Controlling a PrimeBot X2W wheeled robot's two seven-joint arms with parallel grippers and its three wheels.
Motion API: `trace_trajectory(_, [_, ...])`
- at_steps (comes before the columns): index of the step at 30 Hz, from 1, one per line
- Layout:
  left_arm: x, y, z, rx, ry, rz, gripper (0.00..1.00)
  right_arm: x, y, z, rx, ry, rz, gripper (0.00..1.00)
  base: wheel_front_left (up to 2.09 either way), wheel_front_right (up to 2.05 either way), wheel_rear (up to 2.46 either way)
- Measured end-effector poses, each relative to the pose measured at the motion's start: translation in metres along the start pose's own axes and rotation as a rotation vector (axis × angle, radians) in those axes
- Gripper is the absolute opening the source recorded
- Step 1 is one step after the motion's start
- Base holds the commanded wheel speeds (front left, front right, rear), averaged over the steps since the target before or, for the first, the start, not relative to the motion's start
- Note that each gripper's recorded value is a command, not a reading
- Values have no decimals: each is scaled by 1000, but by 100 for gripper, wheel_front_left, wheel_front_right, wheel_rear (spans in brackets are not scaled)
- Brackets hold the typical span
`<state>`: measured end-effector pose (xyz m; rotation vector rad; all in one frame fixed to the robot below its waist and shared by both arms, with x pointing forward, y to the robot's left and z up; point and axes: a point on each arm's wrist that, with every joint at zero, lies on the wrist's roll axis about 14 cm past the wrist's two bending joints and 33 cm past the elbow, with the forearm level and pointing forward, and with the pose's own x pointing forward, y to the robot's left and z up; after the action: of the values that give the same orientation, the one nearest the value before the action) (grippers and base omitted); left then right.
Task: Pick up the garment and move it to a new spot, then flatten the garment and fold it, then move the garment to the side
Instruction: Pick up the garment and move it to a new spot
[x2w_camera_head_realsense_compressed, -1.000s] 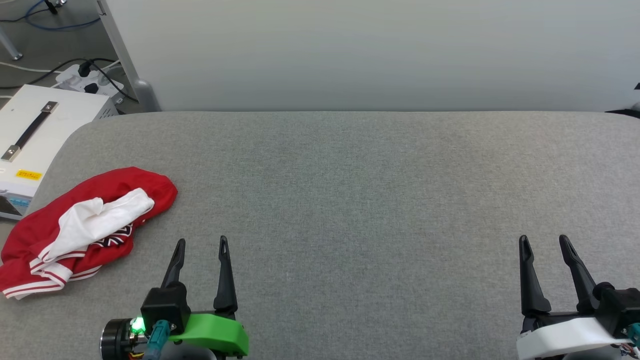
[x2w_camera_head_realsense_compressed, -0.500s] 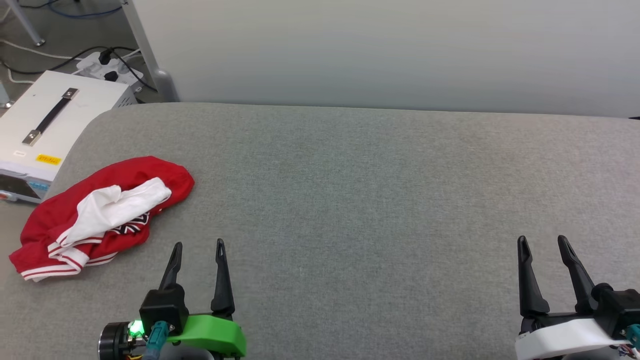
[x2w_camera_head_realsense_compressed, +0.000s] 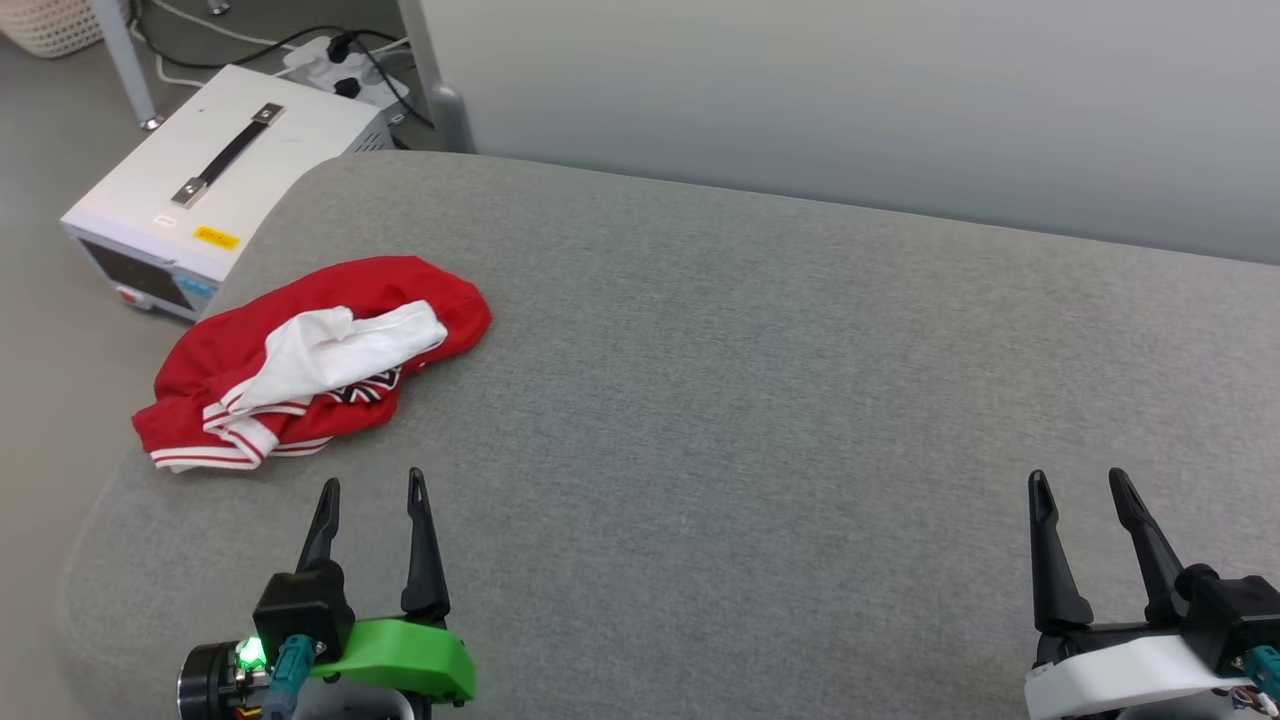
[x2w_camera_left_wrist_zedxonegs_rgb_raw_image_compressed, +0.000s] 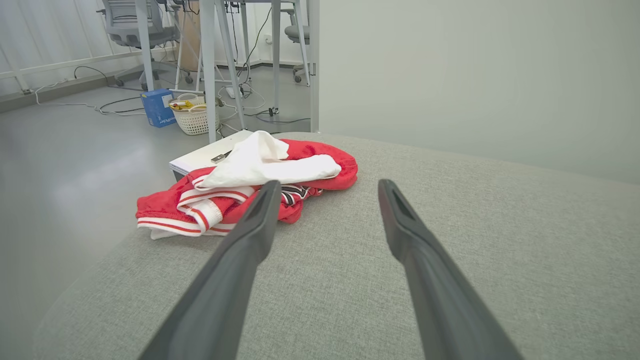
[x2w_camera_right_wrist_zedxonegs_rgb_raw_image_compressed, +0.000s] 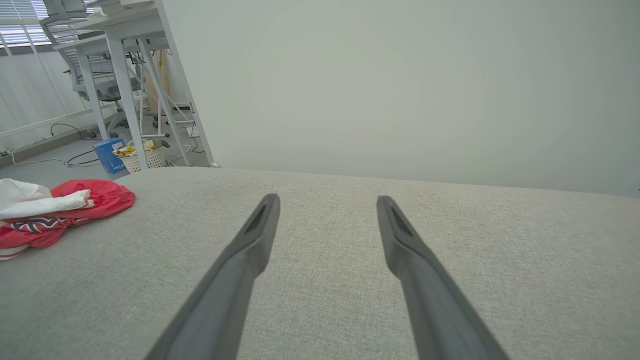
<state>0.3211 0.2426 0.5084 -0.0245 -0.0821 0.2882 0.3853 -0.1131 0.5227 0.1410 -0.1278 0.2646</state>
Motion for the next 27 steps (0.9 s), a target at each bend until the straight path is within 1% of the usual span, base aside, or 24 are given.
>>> trace_trajectory(16, [-36, 75, 2, -11, 14, 248, 100, 35, 70, -25, 47, 48, 219, 100, 0, 0, 0])
trace_trajectory(22, [-52, 97, 3, -18, 15, 331, 100, 42, 94, -31, 51, 60, 290, 100, 0, 0, 0])
trace_trajectory(27, [-63, 110, 4, -25, 15, 380, 100, 46, 109, -34, 57, 66, 333, 100, 0, 0, 0])
